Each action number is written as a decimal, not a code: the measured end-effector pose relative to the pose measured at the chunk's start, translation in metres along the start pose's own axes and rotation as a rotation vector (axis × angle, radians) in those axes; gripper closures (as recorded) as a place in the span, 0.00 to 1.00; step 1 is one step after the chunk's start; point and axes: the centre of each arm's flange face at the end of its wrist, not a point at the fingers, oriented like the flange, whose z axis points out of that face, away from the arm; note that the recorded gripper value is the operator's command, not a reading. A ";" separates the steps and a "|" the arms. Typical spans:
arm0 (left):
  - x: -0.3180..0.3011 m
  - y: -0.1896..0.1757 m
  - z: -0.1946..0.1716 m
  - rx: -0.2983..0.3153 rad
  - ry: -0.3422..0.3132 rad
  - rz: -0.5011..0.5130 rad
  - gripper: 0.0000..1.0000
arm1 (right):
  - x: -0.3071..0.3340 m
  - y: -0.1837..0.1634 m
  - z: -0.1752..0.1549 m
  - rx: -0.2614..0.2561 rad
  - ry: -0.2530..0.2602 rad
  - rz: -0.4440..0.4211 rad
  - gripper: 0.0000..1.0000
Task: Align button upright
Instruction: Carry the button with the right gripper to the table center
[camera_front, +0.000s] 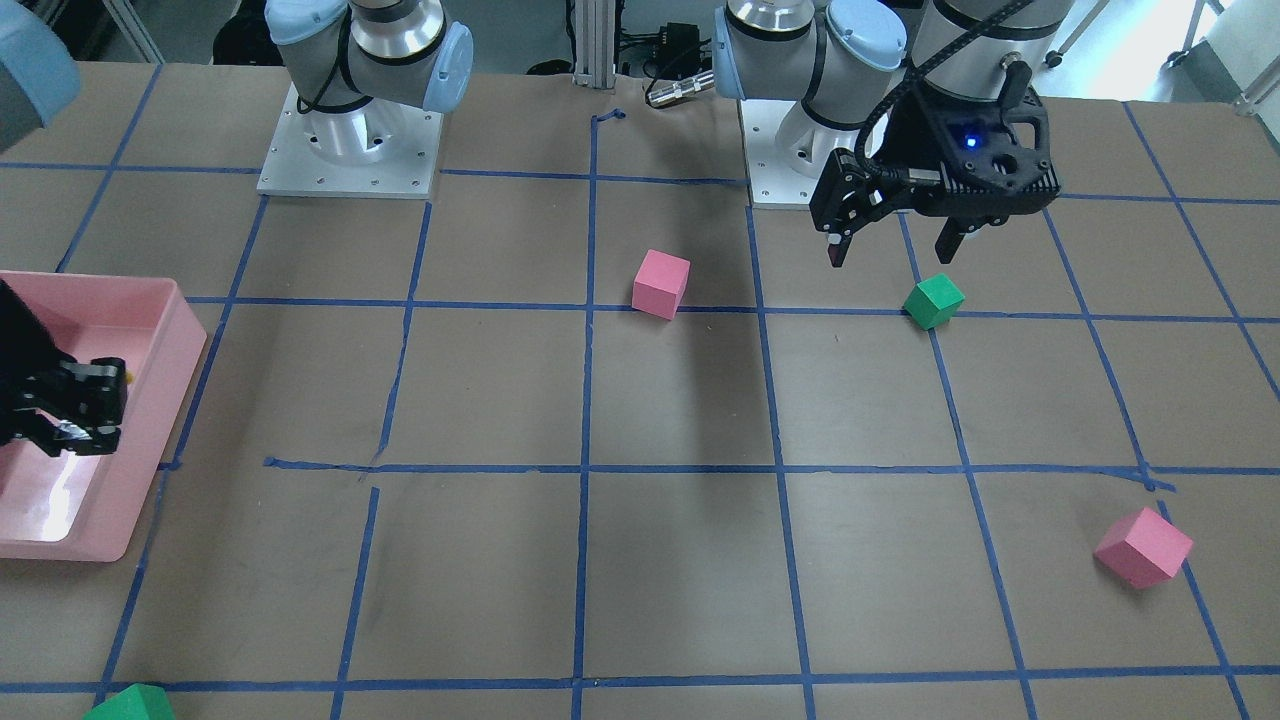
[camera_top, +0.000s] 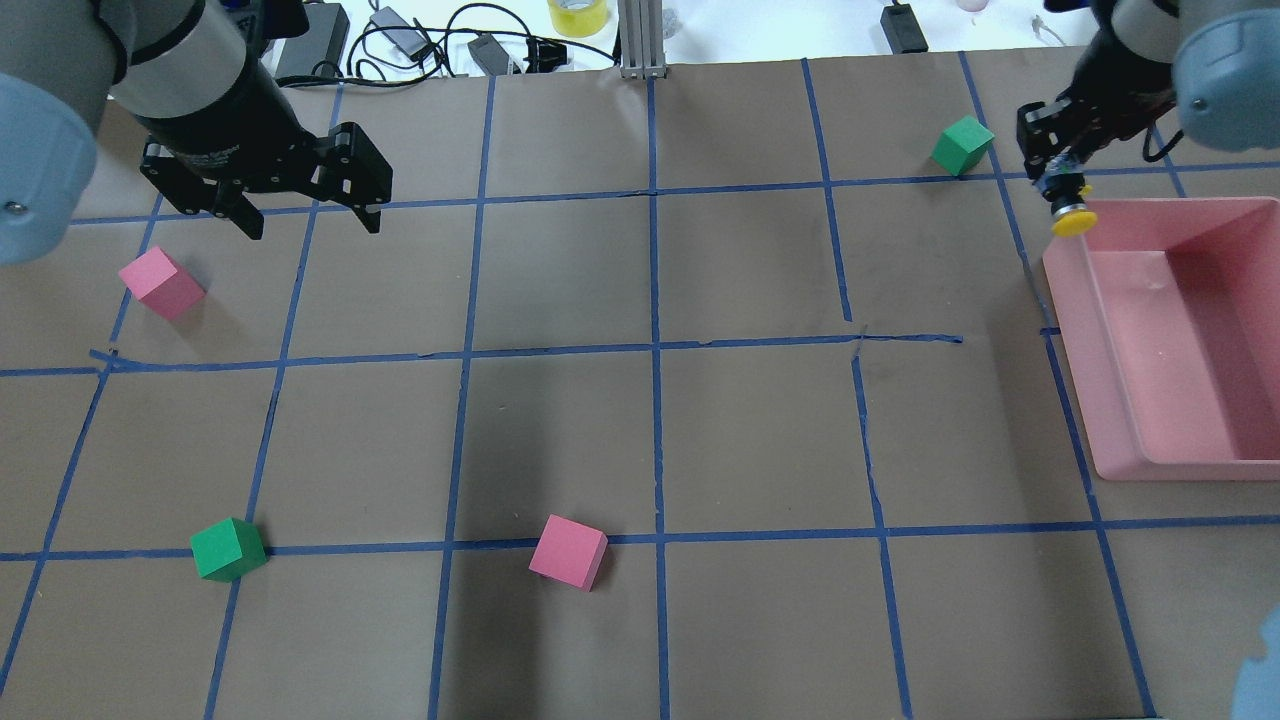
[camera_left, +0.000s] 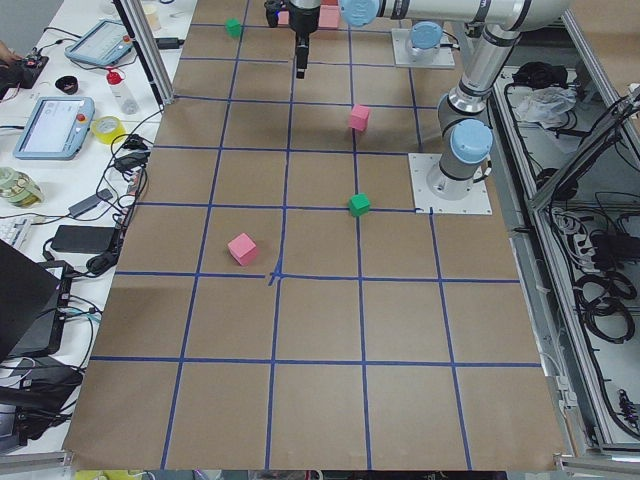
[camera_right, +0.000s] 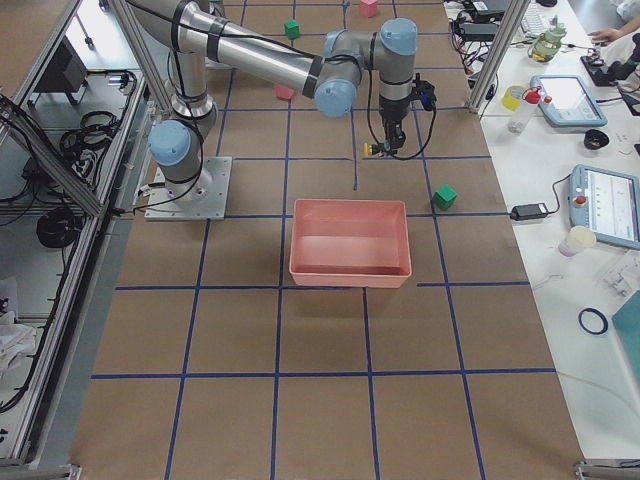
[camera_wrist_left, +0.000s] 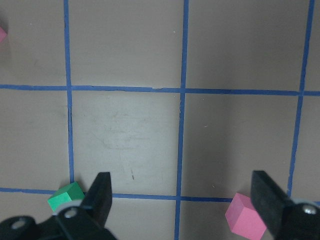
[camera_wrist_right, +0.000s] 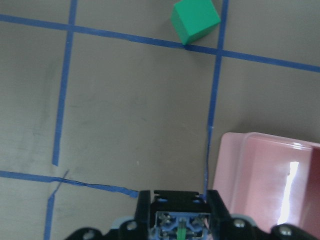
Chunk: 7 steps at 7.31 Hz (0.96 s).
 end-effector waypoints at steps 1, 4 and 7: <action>0.000 0.000 0.000 0.000 0.000 0.000 0.00 | -0.045 -0.009 0.009 -0.002 -0.013 0.020 1.00; 0.000 -0.001 0.000 0.000 0.000 -0.001 0.00 | -0.176 -0.021 0.038 0.005 -0.082 0.081 1.00; 0.000 -0.001 0.000 0.000 0.000 -0.001 0.00 | -0.274 -0.016 0.063 0.018 -0.124 0.089 1.00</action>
